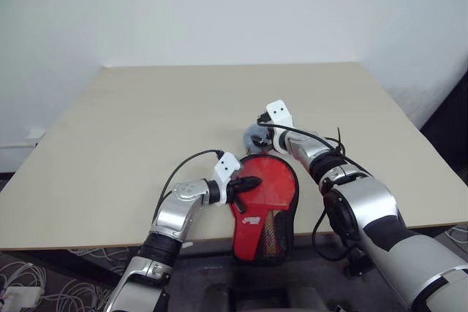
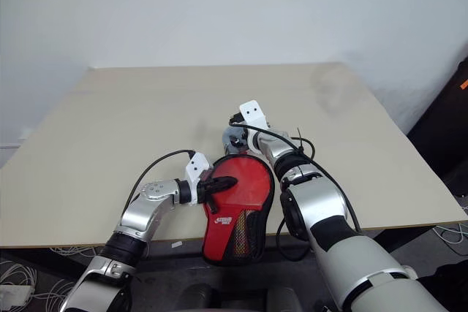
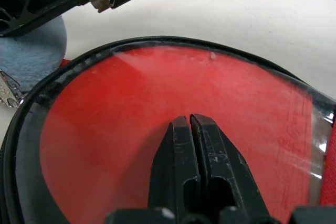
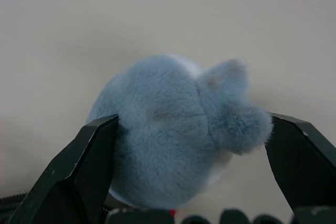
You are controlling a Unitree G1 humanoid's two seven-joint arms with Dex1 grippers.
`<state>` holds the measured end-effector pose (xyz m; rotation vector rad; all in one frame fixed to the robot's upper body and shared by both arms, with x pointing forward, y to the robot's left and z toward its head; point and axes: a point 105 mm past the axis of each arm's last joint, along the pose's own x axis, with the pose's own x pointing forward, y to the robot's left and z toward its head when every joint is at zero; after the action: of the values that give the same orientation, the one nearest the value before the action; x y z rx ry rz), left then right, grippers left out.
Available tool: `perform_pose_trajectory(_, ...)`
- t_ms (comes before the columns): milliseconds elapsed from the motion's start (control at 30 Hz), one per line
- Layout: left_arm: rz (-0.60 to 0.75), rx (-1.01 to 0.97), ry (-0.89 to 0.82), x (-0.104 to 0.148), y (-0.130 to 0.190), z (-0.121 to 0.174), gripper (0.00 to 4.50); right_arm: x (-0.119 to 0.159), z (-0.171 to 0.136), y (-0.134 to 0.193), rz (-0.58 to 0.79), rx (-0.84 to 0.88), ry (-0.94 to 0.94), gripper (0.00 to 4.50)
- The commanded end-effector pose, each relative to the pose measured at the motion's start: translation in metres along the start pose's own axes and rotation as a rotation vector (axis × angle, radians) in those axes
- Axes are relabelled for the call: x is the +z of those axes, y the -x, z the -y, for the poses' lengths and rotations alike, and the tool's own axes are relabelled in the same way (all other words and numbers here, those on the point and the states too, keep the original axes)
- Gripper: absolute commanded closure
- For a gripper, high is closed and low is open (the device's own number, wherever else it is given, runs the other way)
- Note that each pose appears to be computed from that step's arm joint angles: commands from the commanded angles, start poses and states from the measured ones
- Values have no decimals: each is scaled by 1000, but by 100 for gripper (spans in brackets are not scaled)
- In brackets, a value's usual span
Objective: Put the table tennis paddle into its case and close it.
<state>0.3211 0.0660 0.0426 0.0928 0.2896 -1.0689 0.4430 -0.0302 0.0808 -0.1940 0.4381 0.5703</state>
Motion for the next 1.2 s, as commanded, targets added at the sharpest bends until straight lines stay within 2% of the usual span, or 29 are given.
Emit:
perform_pose_trajectory(33,-26,-7,0,-6,3,1,450,1,-3,-1,4,10,16,5)
perform_pose_trajectory(67,-29,-10,2,-6,3,1,450,1,-3,-1,4,11,16,5)
perform_pose_trajectory(167,-40,-12,3,-8,4,0,450,2,-3,0,10,15,12,90)
perform_pose_trajectory(433,-66,-21,6,-13,0,0,450,3,-1,1,23,25,-7,364)
perform_pose_trajectory(533,-94,-4,-6,-15,-4,-3,450,8,-4,2,44,65,12,436)
perform_pose_trajectory(700,-122,18,-9,-15,-10,-10,450,17,4,7,77,74,45,445)
perform_pose_trajectory(1067,-141,-27,-11,-19,-16,-1,450,50,40,28,174,19,140,445)
perform_pose_trajectory(1200,-142,-32,-8,-20,-17,0,450,50,45,31,172,16,205,445)
